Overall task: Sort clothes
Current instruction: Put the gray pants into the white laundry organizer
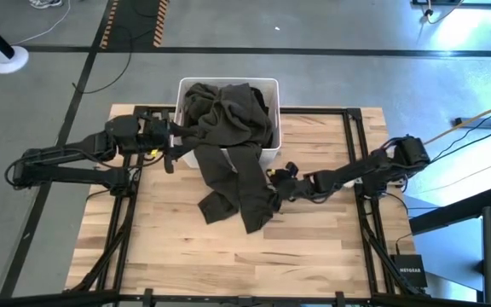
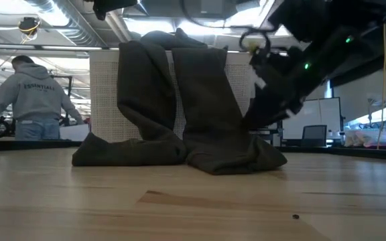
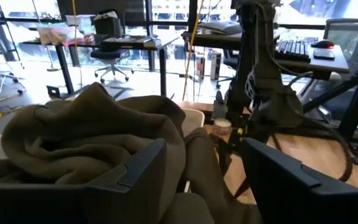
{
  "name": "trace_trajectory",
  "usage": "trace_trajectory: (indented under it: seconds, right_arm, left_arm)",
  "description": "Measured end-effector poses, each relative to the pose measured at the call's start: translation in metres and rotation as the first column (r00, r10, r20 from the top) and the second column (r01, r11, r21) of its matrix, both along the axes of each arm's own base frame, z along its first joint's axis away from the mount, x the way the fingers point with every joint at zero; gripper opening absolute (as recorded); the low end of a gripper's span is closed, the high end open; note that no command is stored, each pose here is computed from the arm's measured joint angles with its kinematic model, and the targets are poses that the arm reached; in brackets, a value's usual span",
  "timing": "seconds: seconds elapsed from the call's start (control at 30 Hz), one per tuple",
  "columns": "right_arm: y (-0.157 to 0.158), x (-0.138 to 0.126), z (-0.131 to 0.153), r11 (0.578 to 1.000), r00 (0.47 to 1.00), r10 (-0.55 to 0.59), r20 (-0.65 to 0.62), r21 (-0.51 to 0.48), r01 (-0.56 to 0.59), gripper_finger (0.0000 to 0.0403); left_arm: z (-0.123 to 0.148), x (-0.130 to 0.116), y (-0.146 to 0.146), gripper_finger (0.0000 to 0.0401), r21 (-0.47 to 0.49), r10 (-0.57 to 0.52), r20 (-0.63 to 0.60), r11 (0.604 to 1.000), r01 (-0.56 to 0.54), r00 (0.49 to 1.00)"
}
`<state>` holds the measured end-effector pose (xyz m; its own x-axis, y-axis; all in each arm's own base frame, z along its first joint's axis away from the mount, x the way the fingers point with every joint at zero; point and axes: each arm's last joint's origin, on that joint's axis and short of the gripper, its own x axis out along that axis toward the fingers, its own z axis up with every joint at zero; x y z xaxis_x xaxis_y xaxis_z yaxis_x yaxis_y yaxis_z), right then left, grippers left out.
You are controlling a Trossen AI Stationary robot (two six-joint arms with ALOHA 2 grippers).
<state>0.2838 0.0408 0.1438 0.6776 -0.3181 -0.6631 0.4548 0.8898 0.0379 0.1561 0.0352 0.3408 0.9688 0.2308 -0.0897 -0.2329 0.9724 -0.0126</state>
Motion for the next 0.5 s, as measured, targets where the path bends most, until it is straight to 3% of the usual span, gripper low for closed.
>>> trace_trajectory:
  seconds: [0.1,0.23,0.5]
  right_arm:
    - [-0.007,0.007,-0.011,0.997,0.998,0.066,-0.022,0.029,-0.066,0.0227]
    - [-0.013,0.022,-0.020,0.988,0.988,0.141,0.060,0.051,-0.145,0.0227]
    - [-0.017,0.037,-0.031,0.981,0.968,0.196,0.156,-0.019,-0.195,0.0227]
  left_arm:
    - [0.000,0.000,0.000,0.0203,0.014,-0.001,-0.008,1.000,0.001,1.000]
    - [-0.001,0.000,0.000,0.0203,0.019,-0.002,-0.015,1.000,0.002,1.000]
    - [-0.001,0.000,0.000,0.0203,0.019,-0.002,-0.015,1.000,0.002,1.000]
